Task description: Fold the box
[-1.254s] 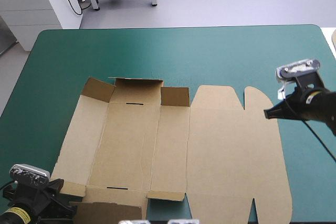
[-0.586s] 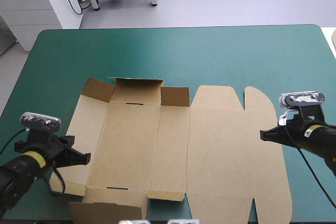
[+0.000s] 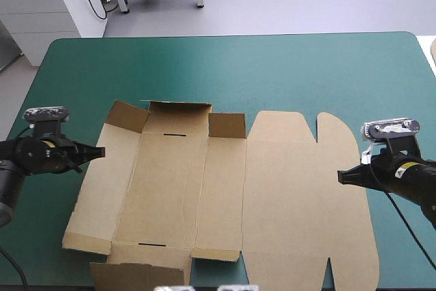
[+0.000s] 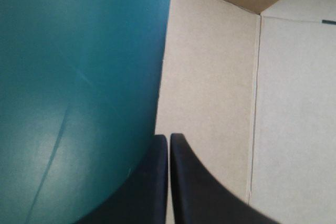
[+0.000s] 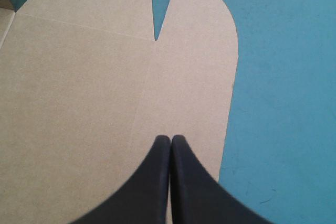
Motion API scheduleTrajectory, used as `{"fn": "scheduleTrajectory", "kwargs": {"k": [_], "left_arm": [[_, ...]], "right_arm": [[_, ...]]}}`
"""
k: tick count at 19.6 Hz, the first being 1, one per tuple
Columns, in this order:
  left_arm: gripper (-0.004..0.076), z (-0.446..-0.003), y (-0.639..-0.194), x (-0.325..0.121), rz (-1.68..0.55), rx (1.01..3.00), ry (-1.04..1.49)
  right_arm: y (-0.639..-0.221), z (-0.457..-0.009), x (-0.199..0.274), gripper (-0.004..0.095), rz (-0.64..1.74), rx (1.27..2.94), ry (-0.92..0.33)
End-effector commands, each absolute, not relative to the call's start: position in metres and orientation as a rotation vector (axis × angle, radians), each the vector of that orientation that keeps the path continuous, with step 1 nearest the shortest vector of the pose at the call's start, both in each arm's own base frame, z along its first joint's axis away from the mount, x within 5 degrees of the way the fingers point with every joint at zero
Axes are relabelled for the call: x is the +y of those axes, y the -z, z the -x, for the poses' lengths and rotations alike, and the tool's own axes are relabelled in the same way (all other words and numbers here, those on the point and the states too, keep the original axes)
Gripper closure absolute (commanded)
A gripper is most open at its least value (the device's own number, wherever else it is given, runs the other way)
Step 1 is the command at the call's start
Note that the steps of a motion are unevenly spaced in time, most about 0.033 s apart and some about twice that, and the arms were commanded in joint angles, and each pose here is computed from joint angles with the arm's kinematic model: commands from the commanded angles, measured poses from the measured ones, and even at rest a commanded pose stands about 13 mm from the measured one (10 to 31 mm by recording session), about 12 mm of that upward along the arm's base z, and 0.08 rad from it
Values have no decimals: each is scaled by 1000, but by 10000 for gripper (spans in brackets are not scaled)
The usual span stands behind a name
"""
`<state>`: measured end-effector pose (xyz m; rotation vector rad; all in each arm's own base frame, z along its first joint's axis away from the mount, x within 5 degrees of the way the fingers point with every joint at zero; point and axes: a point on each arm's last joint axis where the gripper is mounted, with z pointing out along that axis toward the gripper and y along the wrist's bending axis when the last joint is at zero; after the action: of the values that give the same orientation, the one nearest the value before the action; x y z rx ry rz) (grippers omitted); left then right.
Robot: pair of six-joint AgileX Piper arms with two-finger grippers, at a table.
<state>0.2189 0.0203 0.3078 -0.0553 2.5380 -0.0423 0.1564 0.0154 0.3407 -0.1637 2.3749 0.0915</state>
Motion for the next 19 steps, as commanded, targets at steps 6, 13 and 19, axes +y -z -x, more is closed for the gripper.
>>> {"fn": "scheduleTrajectory", "kwargs": {"k": [6, 13, 19], "left_arm": [[731, -202, -309, 81, 192, 2570, 442], [731, -208, -287, 89, 146, 2693, 569], [542, -200, -271, 90, 141, 2775, 539]], "right_arm": [[-354, -159, 14, 924, 208, 2276, -49], [-355, -159, 14, 924, 262, 2264, -23], [-355, -159, 14, 924, 286, 2261, -12]]}}
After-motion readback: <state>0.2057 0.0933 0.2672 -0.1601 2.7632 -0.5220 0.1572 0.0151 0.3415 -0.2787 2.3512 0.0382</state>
